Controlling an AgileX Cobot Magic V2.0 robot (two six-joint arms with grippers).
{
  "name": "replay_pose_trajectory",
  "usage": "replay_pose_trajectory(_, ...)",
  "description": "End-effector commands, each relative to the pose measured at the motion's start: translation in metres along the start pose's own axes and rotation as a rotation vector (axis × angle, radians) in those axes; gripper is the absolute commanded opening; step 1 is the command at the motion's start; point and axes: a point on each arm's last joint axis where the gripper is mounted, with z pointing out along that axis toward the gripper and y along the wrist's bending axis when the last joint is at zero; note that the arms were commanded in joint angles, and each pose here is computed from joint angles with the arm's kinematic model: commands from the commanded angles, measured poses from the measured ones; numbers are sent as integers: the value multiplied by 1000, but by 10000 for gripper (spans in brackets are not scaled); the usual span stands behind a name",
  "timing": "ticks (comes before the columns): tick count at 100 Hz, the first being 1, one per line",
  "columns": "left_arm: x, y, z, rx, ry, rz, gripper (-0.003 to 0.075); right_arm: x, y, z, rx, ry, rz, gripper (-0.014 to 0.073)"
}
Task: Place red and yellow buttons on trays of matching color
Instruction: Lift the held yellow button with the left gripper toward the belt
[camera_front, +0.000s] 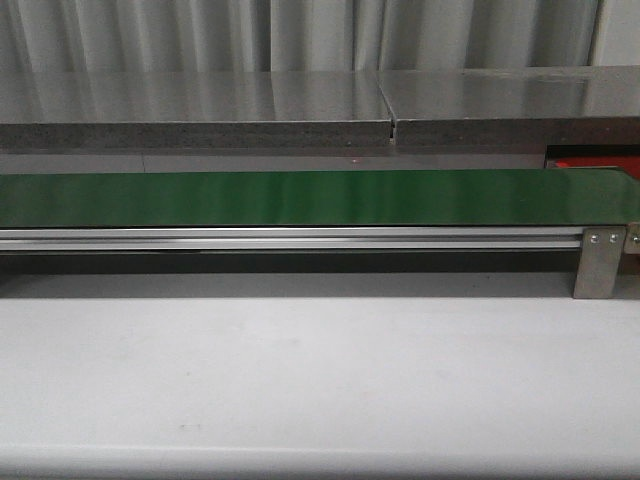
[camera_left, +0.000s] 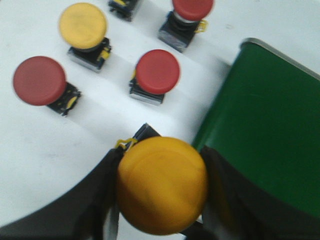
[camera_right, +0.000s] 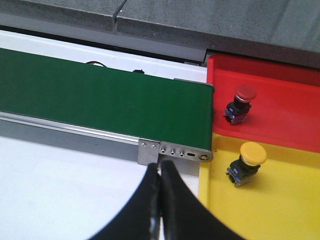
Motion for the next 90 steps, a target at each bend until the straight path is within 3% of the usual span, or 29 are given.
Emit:
replay_pose_trajectory(1, -16, -23, -31, 33, -122, 53, -19, -12, -2, -4, 20, -80, -2, -118)
replay_pose_trajectory(16, -21, -55, -30, 76, -138, 126, -19, -12, -2, -4, 20, -80, -2, -118)
replay_pose_trajectory(37, -27, -82, -13, 111, -120, 181, -19, -12, -2, -4, 20, -80, -2, -118)
replay_pose_trajectory(71, -23, -90, 6, 121, -55, 199, -14, -12, -2, -4, 20, -80, -2, -118)
replay_pose_trajectory(81, -23, -90, 6, 122, -53, 199, 55, -12, -2, -4, 20, -80, -2, -118)
replay_pose_trajectory(90, -23, -90, 6, 122, -49, 199, 204, -12, -2, -4, 20, -80, -2, -118)
